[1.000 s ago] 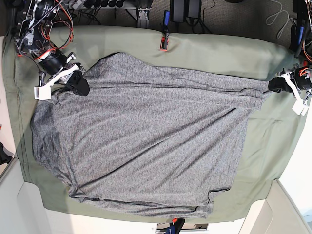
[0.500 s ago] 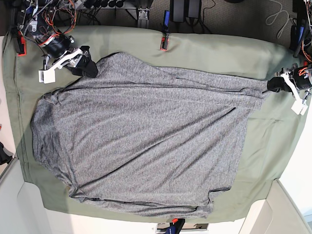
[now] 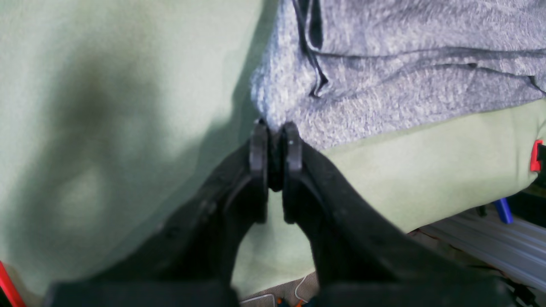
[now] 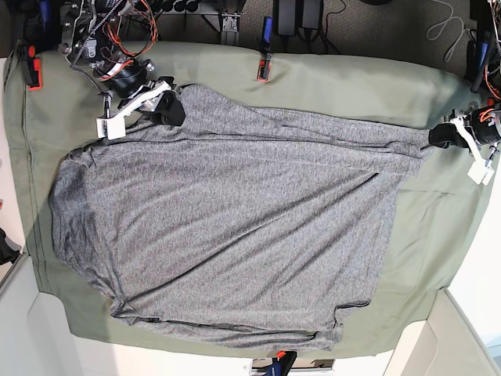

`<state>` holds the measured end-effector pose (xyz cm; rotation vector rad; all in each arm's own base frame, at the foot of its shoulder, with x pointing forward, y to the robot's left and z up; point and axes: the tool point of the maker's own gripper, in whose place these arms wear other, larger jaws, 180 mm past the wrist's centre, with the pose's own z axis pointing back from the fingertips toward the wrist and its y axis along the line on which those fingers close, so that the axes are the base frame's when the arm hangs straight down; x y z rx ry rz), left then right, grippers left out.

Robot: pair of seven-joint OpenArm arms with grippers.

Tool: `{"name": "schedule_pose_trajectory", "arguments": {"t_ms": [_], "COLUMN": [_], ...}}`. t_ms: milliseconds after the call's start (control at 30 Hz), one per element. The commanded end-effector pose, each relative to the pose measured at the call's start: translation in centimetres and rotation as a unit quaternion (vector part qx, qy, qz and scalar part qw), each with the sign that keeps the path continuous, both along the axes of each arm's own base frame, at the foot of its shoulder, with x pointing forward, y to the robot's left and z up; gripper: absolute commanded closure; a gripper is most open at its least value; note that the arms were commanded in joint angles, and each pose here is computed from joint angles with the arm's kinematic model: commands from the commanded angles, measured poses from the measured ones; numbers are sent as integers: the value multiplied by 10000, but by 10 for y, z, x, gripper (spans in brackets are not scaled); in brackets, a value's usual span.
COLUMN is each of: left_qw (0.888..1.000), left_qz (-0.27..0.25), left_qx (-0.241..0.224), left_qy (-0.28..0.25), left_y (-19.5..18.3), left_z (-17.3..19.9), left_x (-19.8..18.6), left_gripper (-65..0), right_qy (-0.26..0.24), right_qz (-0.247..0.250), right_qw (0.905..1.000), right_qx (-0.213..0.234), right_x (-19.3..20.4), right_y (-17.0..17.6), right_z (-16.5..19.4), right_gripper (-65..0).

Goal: Fold the T-shirt properly
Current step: 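Drag the held shirt edge along the mat with the right gripper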

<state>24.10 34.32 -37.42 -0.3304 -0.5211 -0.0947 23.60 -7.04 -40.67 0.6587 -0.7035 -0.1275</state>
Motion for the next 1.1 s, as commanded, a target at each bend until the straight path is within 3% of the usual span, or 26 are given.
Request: {"name": "schedule_pose_trajectory", "arguments": {"t_ms": [0, 100, 233, 400, 500, 633, 800, 1067], "left_qw": [9997, 9997, 9997, 9997, 9997, 9997, 9998, 9998], "left_qz": [-89, -89, -91, -105, -104, -104, -103, -99], "left_qx": [80, 80, 83, 91, 90, 87, 88, 57], "left_qy": [-231, -231, -223, -176, -179, -178, -177, -191], "left_y": [5, 5, 6, 6, 6, 5, 6, 5], "left_z": [16, 16, 16, 15, 15, 15, 15, 16], "left_x": [11, 11, 10, 9, 9, 9, 9, 9], "left_gripper": [-39, -39, -39, -39, -39, -39, -39, -40], "right_qy": [-134, -184, -605, -771, -608, -292, -232, 55], "right_qz": [28, 156, 287, 373, 311, -127, -805, -1113], "right_qw": [9999, 9996, 9977, 9962, 9975, 9993, 9957, 9937], "right_qx": [32, 163, 90, -139, -163, -197, -393, -84], "right_x": [4, 2, 9, 6, -12, -30, -24, -4], "right_y": [1, 7, 8, 5, 2, -17, -43, -27], "right_z": [8, 14, 37, 50, 45, 36, 31, 8], "right_gripper": [-149, -150, -153, -259, -268, -268, -268, -311]}}
